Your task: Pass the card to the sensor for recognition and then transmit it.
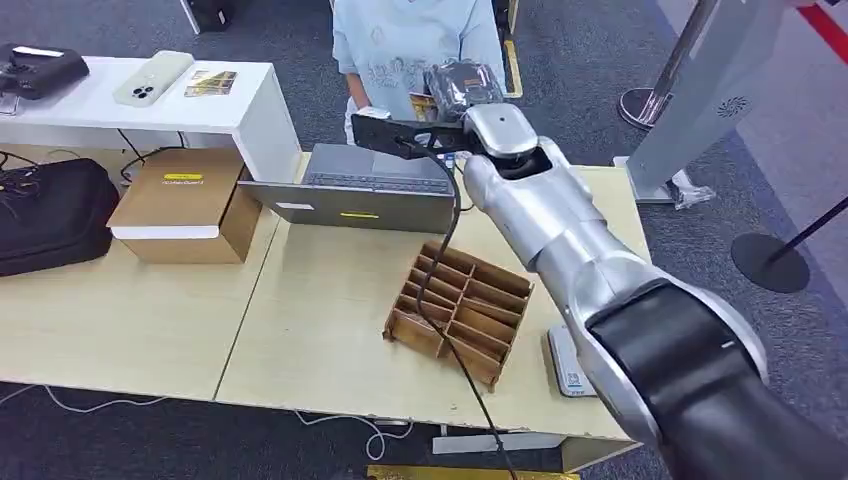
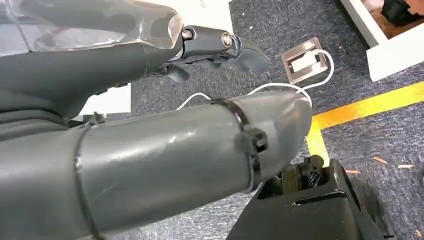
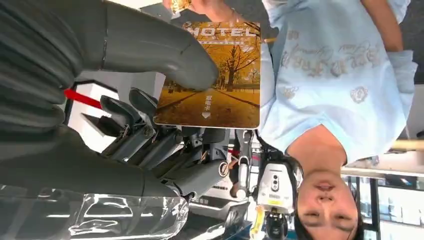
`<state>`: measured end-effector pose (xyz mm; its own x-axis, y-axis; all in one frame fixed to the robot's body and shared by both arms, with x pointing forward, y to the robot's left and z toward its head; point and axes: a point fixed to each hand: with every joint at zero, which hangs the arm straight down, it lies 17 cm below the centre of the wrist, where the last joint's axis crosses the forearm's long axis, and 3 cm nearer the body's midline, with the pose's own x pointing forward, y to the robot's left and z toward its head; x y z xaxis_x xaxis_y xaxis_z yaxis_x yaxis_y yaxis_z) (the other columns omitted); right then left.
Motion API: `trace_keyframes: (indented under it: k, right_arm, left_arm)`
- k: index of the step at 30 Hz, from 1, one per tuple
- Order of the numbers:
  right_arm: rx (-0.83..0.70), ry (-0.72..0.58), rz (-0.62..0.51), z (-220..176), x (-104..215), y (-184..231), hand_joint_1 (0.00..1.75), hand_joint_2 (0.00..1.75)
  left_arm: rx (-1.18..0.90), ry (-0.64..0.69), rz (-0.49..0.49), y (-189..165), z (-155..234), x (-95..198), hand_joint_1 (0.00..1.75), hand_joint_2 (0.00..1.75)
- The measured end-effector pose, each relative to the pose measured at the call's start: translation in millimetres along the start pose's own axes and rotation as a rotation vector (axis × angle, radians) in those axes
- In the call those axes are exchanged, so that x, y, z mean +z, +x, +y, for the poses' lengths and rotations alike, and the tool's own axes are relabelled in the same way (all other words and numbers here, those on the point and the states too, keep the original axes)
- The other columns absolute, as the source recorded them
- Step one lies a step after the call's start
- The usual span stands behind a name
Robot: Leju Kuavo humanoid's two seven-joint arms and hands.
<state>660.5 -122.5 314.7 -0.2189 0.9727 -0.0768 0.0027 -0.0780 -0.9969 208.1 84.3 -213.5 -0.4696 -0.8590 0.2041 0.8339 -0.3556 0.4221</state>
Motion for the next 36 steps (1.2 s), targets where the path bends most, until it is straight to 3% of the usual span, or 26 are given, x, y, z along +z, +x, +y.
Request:
trace_keyframes:
  k: [23,36]
  right_arm:
    - [-0.028,0.042,0.02,15.8,0.5,-14.3,1.75,1.75]
    - [-0.059,0.051,0.128,27.3,6.4,-102.7,1.75,1.75]
  left_arm:
    - [-0.001,0.006,-0.002,4.7,2.8,-0.5,0.0,0.0]
    - [-0.075,0.01,-0.014,16.8,5.8,-1.6,0.0,0.0]
